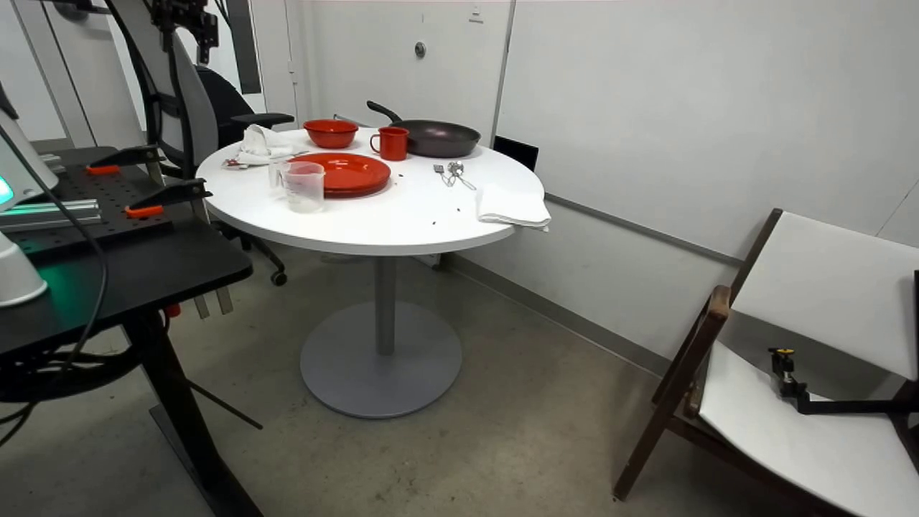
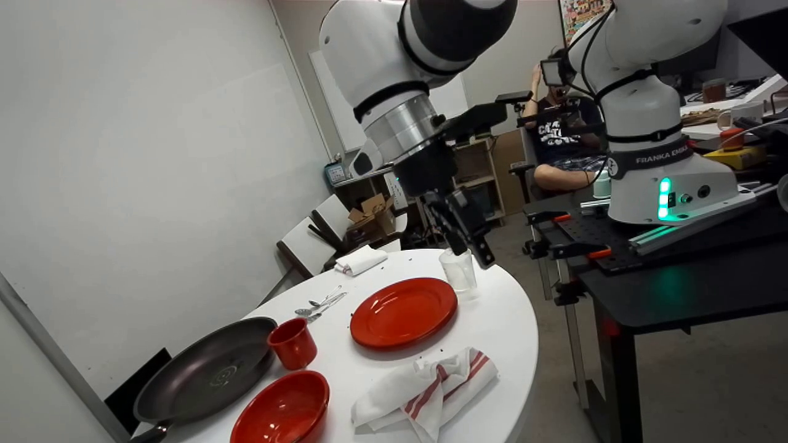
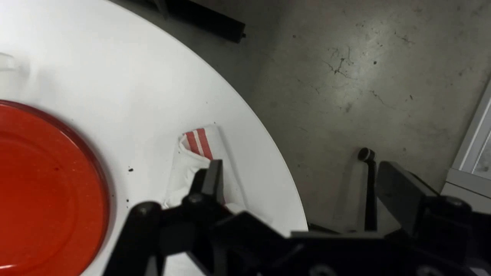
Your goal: Use the tea towel to wipe the plate
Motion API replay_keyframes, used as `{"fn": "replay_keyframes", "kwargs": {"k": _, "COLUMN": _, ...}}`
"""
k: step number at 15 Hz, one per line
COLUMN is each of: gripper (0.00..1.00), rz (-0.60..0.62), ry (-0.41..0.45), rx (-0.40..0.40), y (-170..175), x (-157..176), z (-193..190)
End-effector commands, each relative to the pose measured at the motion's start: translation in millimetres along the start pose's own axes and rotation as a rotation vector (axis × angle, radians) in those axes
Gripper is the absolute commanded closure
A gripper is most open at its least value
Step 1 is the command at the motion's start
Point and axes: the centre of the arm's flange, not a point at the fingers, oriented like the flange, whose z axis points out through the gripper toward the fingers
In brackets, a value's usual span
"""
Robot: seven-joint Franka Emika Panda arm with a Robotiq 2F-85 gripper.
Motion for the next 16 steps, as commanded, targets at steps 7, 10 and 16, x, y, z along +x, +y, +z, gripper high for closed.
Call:
{"fn": "replay_keyframes", "kwargs": {"k": 7, "gripper": 0.0, "rz": 0.1, "ry": 0.094, "rx": 0.03, "y": 22.9, "x": 143.6, "z": 52.9}}
{"fn": "replay_keyframes", "kwargs": {"k": 10, "gripper": 0.0, "rz": 0.129, "ry": 0.123, "rx": 0.021, "y": 50.0, "x": 160.1, "z": 73.6}}
{"fn": "replay_keyframes", "kwargs": {"k": 16, "gripper": 0.0, "rz": 0.18, "ry": 0.118, "rx": 0.007, "y": 88.9, "x": 162.2, "z": 112.3}}
